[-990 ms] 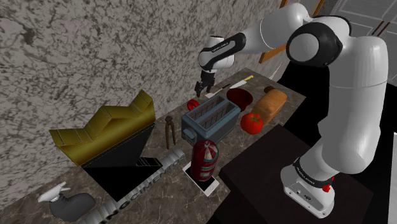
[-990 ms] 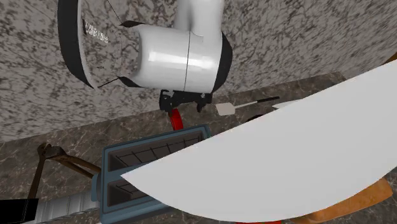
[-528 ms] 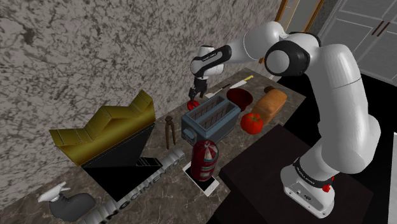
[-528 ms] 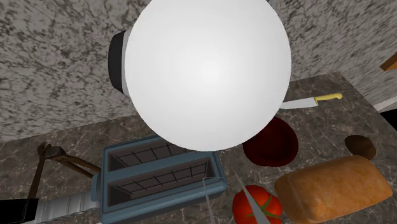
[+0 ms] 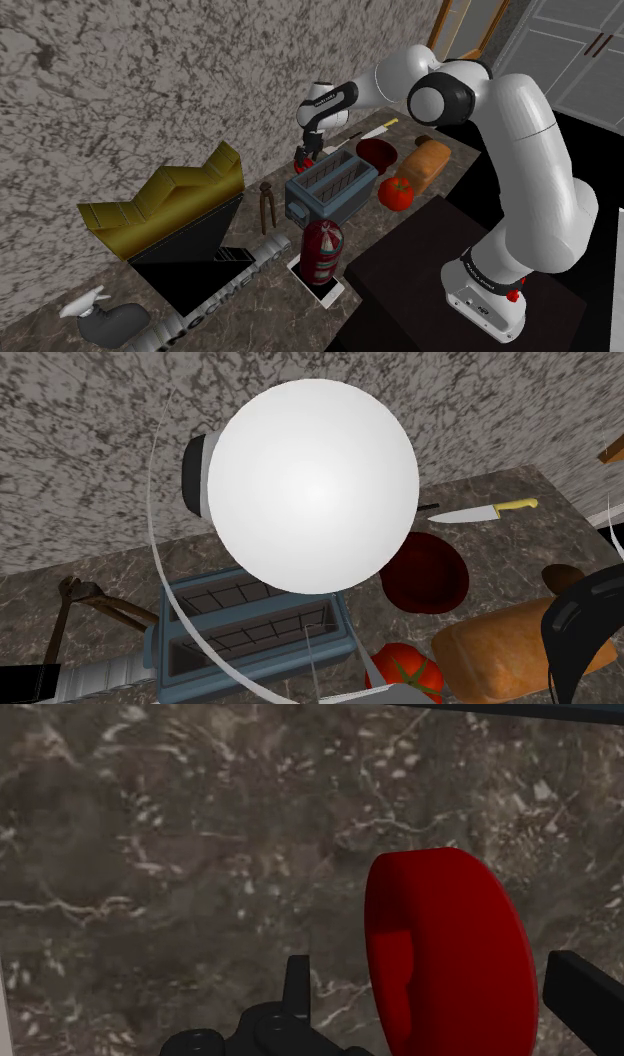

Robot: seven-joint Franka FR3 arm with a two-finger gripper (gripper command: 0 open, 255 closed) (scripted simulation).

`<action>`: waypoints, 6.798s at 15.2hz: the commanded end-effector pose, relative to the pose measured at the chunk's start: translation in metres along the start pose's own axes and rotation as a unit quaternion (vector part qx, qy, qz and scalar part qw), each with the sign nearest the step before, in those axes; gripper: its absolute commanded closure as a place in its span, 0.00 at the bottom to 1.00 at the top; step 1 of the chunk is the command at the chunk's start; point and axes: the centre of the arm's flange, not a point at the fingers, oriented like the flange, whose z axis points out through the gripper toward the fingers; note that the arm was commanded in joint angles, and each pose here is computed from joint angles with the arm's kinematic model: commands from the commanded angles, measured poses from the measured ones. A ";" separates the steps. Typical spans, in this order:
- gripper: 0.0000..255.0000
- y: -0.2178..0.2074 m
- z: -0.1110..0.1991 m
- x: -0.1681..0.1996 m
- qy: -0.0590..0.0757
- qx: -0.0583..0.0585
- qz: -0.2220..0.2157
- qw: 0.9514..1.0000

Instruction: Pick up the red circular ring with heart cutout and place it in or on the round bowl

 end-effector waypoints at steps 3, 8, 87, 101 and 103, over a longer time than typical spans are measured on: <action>0.00 0.000 0.000 0.000 0.000 0.000 0.000 1.000; 1.00 0.000 0.000 0.000 0.000 0.000 0.000 1.000; 1.00 0.247 -0.152 -0.185 0.000 0.000 0.000 1.000; 0.00 0.249 -0.143 -0.184 0.000 0.000 0.000 1.000; 0.00 0.249 -0.143 -0.184 0.000 0.000 0.000 1.000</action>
